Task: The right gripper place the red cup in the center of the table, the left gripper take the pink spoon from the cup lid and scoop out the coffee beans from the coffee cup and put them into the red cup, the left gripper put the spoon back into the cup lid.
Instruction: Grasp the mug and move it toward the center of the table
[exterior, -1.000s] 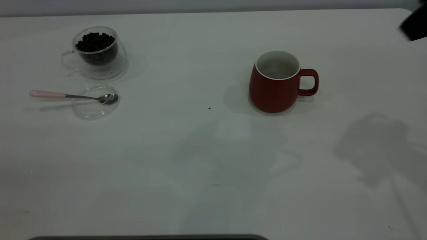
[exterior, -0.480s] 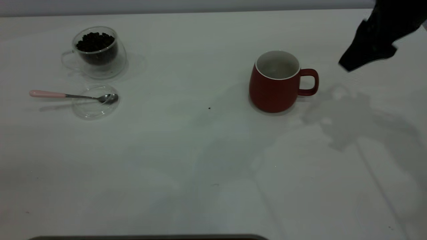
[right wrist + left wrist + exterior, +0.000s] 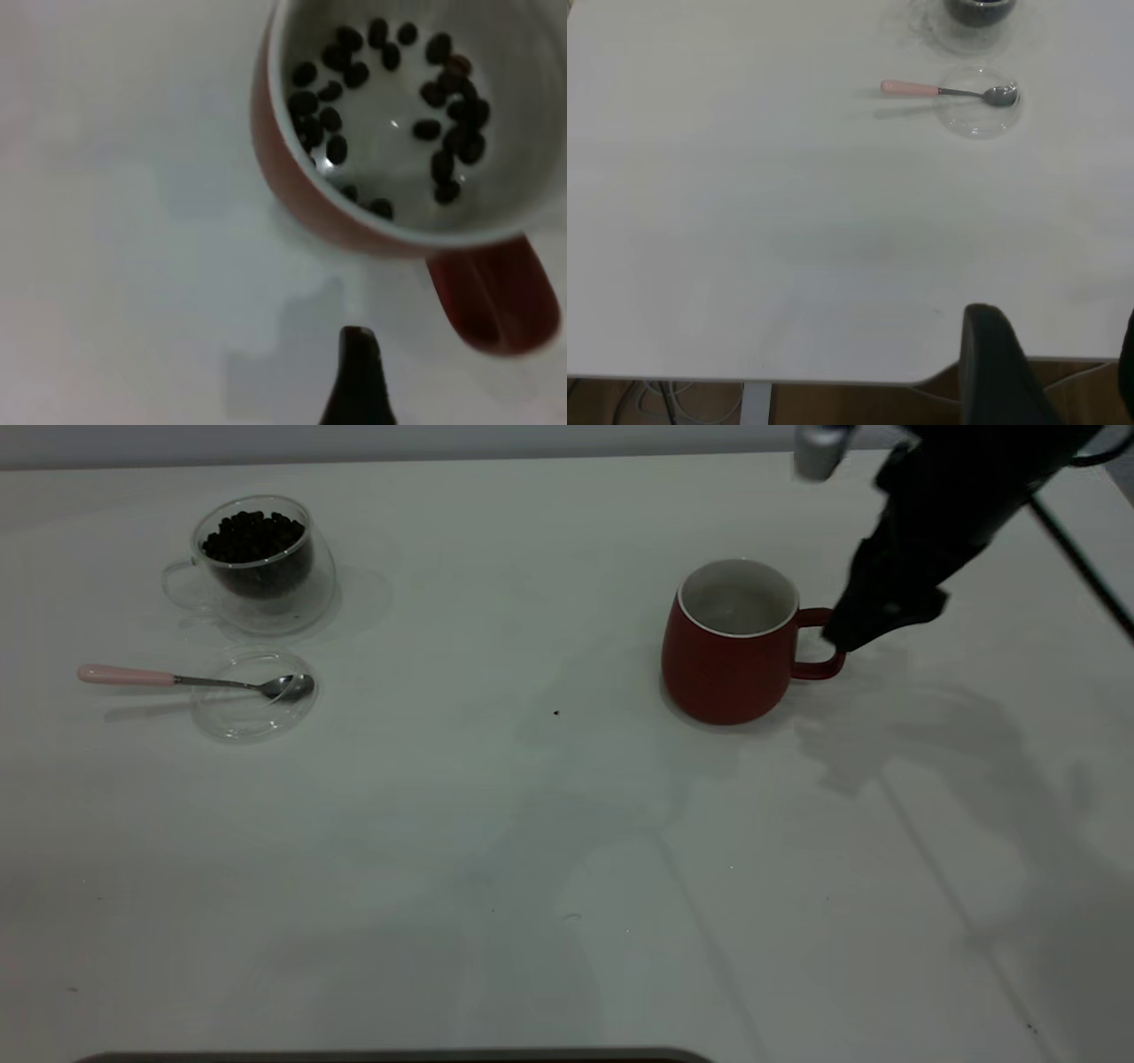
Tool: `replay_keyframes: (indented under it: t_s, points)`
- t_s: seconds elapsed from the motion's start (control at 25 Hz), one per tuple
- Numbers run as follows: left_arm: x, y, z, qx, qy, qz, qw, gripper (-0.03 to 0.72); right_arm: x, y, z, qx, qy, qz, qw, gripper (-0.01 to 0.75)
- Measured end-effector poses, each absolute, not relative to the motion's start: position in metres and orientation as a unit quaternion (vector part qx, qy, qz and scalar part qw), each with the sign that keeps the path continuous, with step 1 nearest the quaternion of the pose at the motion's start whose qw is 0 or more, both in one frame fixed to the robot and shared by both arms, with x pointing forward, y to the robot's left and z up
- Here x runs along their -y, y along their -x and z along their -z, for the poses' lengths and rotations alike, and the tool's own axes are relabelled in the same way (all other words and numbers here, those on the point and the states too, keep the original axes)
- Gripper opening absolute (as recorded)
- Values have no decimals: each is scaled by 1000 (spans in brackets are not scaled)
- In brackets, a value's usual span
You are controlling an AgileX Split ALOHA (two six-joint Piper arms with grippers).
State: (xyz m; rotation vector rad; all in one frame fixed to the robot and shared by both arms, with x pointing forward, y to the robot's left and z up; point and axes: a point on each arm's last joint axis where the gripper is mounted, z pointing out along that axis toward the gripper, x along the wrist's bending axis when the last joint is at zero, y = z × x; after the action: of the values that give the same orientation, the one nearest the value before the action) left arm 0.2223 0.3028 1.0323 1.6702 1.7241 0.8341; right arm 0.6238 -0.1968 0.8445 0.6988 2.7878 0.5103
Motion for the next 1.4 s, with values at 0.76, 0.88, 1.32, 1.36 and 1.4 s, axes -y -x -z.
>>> replay_keyframes:
  t_s: [0.76, 0.88, 1.32, 1.36, 1.4]
  points:
    - [-303, -222, -1032, -648, -628, -314, 296, 399, 151, -630, -811, -949, -225, -180, 126, 601]
    - [-303, -222, -1032, -648, -628, -314, 296, 399, 135, -627, -810, -944, -232, -190, 135, 597]
    - [-303, -222, -1032, -648, -628, -314, 296, 399, 67, -602, -813, -922, -267, -234, 153, 596]
    - [-303, -222, -1032, -648, -628, -314, 296, 399, 60, -598, -814, -921, -268, -238, 155, 596]
    - [-303, -222, -1032, -648, -628, -314, 296, 399, 55, -597, -815, -918, -272, -241, 157, 596]
